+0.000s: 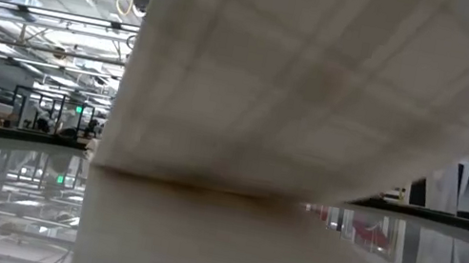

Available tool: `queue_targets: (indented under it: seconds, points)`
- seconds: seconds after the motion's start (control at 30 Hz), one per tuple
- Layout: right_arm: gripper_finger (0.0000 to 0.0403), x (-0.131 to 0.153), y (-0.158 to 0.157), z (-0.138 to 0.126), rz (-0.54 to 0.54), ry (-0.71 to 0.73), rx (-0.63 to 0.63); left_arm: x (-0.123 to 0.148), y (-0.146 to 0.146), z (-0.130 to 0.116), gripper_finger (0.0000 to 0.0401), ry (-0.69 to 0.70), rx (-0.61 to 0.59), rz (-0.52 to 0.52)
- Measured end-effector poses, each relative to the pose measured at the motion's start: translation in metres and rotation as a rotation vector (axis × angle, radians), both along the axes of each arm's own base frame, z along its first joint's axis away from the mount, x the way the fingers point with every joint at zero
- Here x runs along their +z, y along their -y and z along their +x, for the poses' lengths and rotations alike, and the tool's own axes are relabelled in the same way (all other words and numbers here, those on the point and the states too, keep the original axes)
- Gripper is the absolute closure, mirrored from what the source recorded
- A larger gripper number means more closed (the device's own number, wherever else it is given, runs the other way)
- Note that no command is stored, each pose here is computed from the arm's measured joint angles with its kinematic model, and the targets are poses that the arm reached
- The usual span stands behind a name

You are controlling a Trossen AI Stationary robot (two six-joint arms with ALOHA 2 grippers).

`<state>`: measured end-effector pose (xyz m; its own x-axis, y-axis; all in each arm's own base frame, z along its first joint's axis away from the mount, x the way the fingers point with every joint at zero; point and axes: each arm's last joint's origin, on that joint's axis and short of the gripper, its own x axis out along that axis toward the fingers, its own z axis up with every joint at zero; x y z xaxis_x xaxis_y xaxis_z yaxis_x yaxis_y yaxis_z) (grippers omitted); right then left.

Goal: Roll towel
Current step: Roll the white-brown patterned towel

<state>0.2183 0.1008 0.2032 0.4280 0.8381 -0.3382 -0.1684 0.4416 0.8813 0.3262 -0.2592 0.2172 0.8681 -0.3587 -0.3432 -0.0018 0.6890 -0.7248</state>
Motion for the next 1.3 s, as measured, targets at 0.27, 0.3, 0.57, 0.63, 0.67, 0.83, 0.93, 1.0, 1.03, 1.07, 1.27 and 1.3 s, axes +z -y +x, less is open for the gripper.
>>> queue_targets:
  seconds: [0.27,0.3,0.57,0.63,0.67,0.83,0.93,1.0,1.03,1.07,1.27,1.3]
  points:
    - [0.0403,-0.002,0.001,-0.001,-0.008,-0.037,-0.014,-0.005,-0.002,-0.002,0.0391,-0.059,-0.011,0.041]
    - [0.0403,-0.003,0.001,-0.001,-0.02,-0.035,-0.017,-0.008,-0.003,-0.003,0.0391,-0.083,-0.009,0.06]
    - [0.0403,-0.011,0.003,-0.004,-0.119,-0.045,-0.028,-0.019,-0.005,-0.004,0.0391,-0.128,-0.019,0.17]
    - [0.0403,-0.012,0.003,-0.003,-0.111,-0.067,-0.029,-0.021,-0.005,-0.003,0.0391,-0.123,-0.023,0.179]
    - [0.0403,-0.013,0.003,-0.004,-0.103,-0.082,-0.027,-0.022,-0.005,-0.002,0.0391,-0.121,-0.023,0.175]
    - [0.0403,-0.021,0.002,-0.004,-0.095,-0.126,-0.013,-0.037,-0.001,0.003,0.0391,-0.12,-0.02,0.164]
    - [0.0403,-0.032,0.002,-0.003,-0.105,-0.148,0.019,-0.05,0.004,0.008,0.0391,-0.102,-0.023,0.135]
    - [0.0403,-0.038,0.003,-0.002,-0.097,-0.169,0.056,-0.058,0.006,0.011,0.0391,-0.106,-0.009,0.107]
    - [0.0403,-0.04,0.003,-0.001,-0.088,-0.179,0.075,-0.06,0.007,0.012,0.0391,-0.108,0.001,0.085]
    - [0.0403,-0.041,0.003,0.0,-0.073,-0.185,0.094,-0.062,0.008,0.013,0.0391,-0.103,0.012,0.061]
    - [0.0403,-0.031,0.0,0.004,0.023,-0.094,0.162,-0.052,0.011,0.017,0.0391,-0.006,0.012,-0.026]
    - [0.0403,-0.028,0.0,0.005,0.034,-0.074,0.164,-0.049,0.011,0.017,0.0391,0.008,0.011,-0.037]
